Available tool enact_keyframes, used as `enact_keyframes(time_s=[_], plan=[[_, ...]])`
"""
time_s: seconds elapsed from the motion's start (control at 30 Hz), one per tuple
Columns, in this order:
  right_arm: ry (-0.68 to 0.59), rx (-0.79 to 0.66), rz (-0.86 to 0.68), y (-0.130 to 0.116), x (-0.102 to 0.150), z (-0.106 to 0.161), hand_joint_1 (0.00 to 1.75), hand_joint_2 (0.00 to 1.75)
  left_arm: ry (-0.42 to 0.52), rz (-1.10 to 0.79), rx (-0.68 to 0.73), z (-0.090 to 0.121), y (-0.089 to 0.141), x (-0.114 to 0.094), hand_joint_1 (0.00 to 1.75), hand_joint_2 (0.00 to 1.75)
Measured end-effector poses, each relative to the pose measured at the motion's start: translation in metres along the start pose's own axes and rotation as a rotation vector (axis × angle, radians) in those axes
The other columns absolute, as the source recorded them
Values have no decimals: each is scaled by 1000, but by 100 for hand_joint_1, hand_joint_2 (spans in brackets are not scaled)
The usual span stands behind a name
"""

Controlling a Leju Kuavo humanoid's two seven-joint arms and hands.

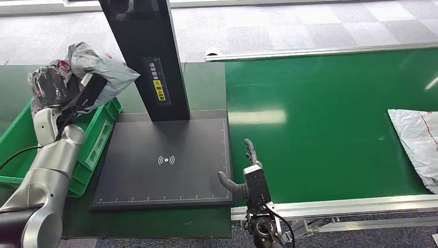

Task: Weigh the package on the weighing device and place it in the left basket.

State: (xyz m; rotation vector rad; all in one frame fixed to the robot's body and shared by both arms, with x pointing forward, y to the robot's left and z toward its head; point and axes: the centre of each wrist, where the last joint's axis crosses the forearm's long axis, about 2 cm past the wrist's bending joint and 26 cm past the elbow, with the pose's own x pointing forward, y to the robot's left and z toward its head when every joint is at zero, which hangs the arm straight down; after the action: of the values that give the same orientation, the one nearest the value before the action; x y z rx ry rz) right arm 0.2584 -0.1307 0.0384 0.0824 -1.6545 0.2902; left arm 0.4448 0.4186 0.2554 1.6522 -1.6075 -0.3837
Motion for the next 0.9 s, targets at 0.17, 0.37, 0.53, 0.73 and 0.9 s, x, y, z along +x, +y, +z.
enact_keyframes(time_s=[0.17,0.37,0.53,0.73,0.9], plan=[[10,-6,8,-4,-4,2,0,175,64,-62,-26,5,5,-50,175,175],[18,-26,19,-7,-7,5,0,175,120,-70,-4,10,18,-93,175,175],[18,-40,23,-8,-9,6,0,175,136,-70,10,13,22,-106,82,175],[26,-54,20,-9,-11,8,0,175,133,-44,17,14,22,-108,0,175],[29,-55,20,-9,-11,9,0,175,136,-30,7,16,18,-105,0,175]])
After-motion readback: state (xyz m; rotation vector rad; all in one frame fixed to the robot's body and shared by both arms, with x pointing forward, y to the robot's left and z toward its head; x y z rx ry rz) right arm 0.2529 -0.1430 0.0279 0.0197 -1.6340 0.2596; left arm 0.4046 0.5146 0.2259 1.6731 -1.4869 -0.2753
